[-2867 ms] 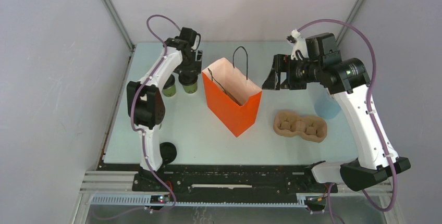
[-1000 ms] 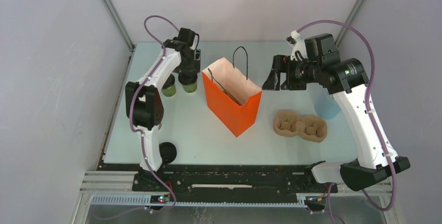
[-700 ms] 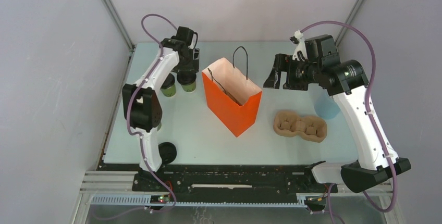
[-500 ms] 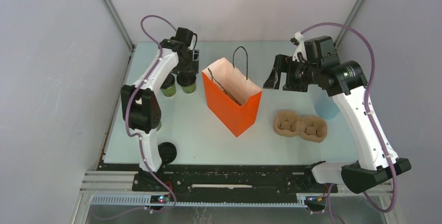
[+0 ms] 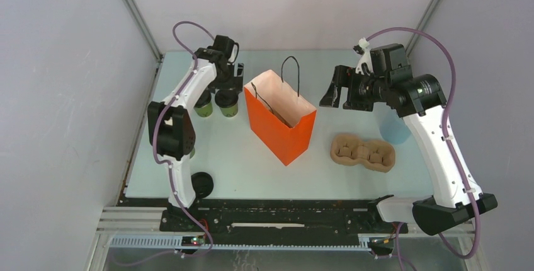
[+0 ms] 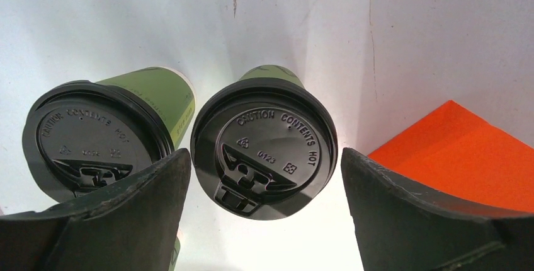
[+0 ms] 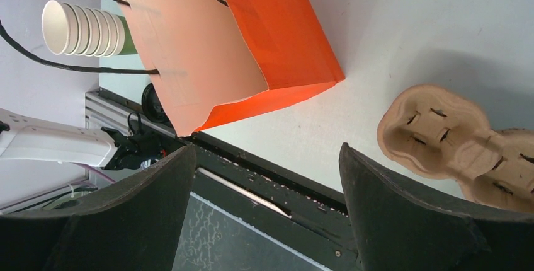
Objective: Pack the takeout coffee
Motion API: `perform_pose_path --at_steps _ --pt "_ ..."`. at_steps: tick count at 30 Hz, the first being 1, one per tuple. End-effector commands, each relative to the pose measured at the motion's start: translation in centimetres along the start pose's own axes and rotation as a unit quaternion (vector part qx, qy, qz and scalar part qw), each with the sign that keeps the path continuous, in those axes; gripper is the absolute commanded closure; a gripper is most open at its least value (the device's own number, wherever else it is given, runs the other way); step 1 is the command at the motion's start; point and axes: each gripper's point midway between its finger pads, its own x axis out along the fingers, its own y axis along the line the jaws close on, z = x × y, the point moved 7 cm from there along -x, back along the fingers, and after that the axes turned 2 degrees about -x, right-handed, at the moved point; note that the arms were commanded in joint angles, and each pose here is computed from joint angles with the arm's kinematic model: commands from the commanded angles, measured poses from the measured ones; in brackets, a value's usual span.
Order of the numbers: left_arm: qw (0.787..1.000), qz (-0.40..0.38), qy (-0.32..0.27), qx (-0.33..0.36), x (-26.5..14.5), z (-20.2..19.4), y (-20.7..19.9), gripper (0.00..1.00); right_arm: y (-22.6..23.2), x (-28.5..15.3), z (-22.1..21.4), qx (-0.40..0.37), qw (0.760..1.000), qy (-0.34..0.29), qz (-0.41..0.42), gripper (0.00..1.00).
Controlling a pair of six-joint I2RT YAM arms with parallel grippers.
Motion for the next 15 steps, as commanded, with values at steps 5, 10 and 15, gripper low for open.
perform_pose_path --at_steps 5,10,15 --pt "1.000 0.003 0.004 0.010 -0.96 -0.94 0.48 0.06 0.11 -0.85 0.29 0.002 1.000 -0.025 0.009 0.08" --pt "1.000 0.009 0.006 0.011 -0.95 -1.22 0.66 0.06 0.13 -0.97 0.35 0.004 1.000 -0.027 0.013 0.08" --pt "1.000 0.013 -0.007 0.009 -1.27 -0.57 0.70 0.09 0.07 -0.89 0.24 0.005 1.000 -0.024 0.014 0.09"
